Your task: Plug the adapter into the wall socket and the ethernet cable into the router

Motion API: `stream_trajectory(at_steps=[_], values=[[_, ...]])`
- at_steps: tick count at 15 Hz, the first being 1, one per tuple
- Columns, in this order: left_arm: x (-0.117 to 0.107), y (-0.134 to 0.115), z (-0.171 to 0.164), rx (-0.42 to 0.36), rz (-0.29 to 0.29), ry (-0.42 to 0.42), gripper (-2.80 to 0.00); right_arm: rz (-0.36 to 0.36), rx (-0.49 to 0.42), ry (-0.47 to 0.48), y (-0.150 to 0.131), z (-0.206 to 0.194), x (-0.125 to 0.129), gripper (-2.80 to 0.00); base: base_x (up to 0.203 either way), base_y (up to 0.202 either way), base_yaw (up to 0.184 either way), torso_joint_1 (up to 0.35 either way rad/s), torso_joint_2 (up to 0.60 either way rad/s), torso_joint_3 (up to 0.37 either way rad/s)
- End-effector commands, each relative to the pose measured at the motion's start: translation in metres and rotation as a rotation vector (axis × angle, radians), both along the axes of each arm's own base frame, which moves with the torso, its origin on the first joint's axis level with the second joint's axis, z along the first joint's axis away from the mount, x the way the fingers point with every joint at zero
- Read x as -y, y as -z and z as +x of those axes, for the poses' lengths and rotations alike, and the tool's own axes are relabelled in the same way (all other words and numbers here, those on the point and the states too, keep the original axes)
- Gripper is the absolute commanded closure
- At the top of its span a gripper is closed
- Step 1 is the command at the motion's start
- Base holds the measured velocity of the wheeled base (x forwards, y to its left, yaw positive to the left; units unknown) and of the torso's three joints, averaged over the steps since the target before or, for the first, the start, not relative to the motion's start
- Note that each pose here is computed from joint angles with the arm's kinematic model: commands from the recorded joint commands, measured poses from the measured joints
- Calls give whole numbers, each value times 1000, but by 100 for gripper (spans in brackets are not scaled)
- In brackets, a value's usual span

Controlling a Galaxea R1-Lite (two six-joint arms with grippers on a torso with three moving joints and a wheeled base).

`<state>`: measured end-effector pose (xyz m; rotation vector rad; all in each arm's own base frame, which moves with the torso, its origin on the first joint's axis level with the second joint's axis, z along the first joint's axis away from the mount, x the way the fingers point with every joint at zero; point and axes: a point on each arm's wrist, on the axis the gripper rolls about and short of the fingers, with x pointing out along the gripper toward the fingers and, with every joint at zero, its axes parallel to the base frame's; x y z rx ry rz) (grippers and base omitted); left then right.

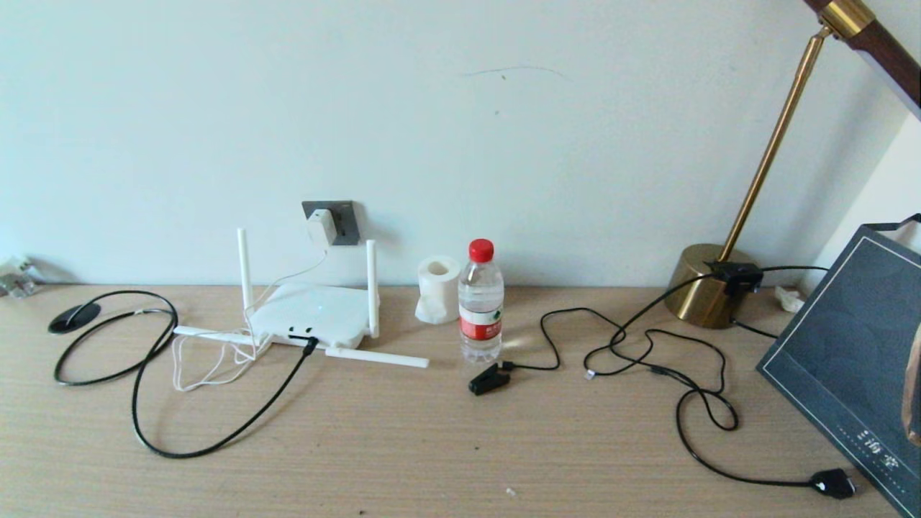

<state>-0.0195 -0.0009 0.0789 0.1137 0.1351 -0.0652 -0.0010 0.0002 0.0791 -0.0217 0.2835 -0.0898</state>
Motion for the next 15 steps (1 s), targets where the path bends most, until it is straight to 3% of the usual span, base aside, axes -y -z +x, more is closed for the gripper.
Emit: stream_trajectory(at_steps=[1, 9, 15], values=[[0, 4, -4, 124, -9, -14, 0, -2, 0, -3, 0, 0, 0, 0, 0, 0, 0, 0, 0, 0], [-1, 4, -3, 126, -94, -63, 0, 4, 2, 2, 0, 0, 0, 0, 0, 0, 0, 0, 0, 0], [-1, 4, -3, 131, -95, -64, 0, -8, -1, -8, 0, 0, 0, 0, 0, 0, 0, 0, 0, 0]])
